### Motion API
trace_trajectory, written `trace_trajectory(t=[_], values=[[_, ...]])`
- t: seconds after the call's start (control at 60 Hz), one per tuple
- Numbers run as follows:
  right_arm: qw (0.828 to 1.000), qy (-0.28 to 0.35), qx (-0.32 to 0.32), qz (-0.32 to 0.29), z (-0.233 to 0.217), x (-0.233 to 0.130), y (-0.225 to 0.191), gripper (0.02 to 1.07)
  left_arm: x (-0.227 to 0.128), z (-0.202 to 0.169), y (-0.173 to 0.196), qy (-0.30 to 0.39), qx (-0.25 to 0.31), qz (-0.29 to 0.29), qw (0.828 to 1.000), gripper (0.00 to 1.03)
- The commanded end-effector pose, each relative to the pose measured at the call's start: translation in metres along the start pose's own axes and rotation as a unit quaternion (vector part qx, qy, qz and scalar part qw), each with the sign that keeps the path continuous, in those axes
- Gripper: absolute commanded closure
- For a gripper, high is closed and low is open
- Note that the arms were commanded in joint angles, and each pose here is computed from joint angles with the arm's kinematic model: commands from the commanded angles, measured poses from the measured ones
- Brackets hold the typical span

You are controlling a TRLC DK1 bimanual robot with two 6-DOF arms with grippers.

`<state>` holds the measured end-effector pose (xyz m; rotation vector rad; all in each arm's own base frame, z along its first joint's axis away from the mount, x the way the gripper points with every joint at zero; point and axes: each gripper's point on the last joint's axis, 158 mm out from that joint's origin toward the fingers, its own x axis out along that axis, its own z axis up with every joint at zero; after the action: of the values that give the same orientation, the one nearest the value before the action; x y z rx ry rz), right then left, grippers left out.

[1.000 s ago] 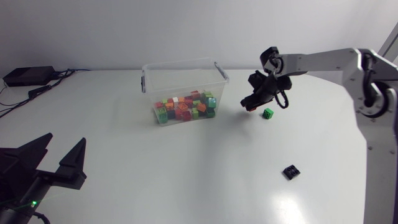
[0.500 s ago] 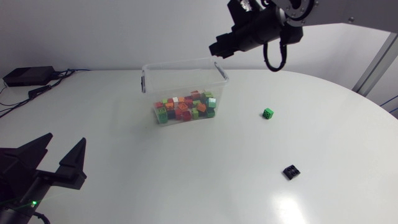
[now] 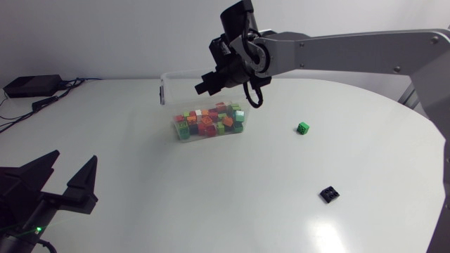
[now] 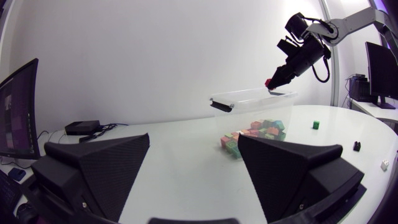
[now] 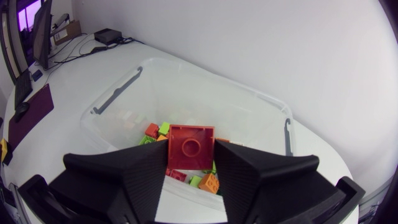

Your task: Place the duplo bricks in the container

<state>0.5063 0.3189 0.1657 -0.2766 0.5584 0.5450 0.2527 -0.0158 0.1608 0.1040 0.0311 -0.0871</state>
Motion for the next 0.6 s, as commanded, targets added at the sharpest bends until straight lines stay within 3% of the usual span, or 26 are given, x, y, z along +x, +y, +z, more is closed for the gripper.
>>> trace_trajectory(t=[0.0,0.25,0.383,0.583], values=[[1.0,-0.021,0.012,-0.01,0.019,-0.004,-0.003,0.06,0.001,-0.004,0.0,-0.001,0.005,-0.001,1.0,0.04],[0.997,-0.043,0.043,-0.046,0.033,-0.083,-0.068,0.06,0.001,-0.004,0.0,-0.001,0.005,0.0,1.0,0.04],[0.993,0.0,0.091,-0.072,-0.016,-0.116,-0.134,0.06,0.001,-0.004,0.0,-0.001,0.005,-0.001,1.0,0.04],[0.986,0.101,0.099,-0.086,-0.126,-0.121,-0.191,0.06,0.001,-0.004,0.0,-0.001,0.005,-0.001,1.0,0.04]])
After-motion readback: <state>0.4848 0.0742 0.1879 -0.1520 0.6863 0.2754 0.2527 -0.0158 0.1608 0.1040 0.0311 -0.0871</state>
